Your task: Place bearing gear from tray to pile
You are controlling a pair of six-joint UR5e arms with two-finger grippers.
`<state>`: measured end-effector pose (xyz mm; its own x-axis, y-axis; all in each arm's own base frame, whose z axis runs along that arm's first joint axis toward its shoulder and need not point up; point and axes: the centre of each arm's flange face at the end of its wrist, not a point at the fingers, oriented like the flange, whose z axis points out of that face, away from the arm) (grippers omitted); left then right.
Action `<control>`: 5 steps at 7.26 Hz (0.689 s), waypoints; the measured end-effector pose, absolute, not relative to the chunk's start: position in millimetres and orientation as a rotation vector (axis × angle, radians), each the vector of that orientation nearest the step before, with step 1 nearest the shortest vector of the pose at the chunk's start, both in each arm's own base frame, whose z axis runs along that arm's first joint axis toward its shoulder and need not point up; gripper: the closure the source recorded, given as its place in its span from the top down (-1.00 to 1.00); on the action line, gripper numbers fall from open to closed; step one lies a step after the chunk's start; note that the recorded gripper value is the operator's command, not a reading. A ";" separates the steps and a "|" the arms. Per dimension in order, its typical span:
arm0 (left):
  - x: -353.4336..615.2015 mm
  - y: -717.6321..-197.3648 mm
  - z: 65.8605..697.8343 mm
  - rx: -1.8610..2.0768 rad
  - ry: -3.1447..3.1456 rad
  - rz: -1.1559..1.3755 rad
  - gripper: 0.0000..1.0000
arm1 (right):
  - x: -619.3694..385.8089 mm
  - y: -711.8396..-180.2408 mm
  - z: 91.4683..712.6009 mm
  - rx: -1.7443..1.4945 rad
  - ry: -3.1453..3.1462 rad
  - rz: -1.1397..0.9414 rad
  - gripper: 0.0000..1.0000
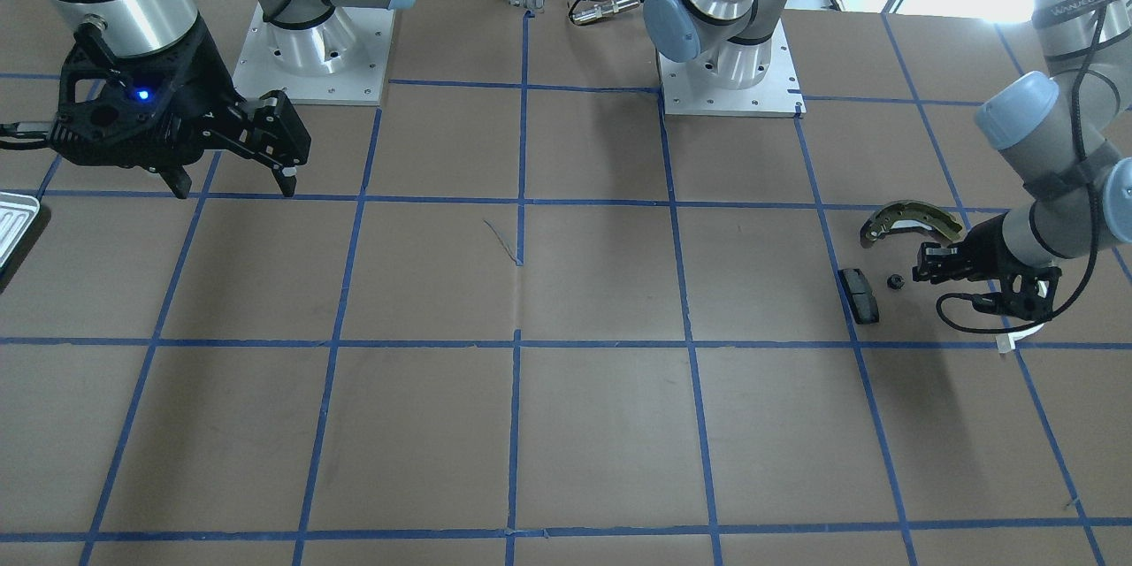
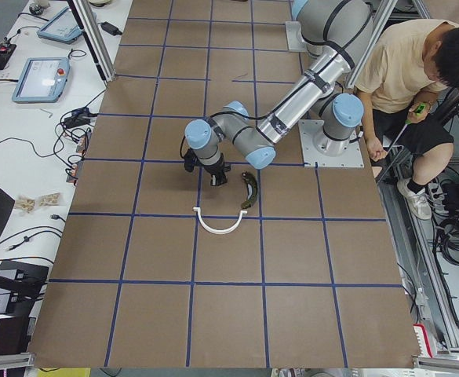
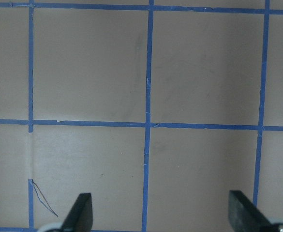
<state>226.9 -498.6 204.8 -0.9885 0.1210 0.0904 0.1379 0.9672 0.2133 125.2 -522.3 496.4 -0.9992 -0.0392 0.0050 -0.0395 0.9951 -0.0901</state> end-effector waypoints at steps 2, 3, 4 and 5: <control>226.1 -490.8 194.8 -0.199 -3.025 -0.352 -1.00 | 125.2 -522.2 496.1 0.062 -3.135 0.141 1.00; 226.1 -490.5 192.0 -0.201 -3.021 -0.357 -1.00 | 125.0 -522.3 496.0 0.061 -3.135 0.141 1.00; 227.4 -491.9 189.4 -0.203 -3.018 -0.359 -1.00 | 124.9 -522.3 496.0 0.061 -3.135 0.140 1.00; 229.1 -494.0 185.9 -0.203 -3.022 -0.354 -1.00 | 124.8 -522.3 496.0 0.061 -3.135 0.140 1.00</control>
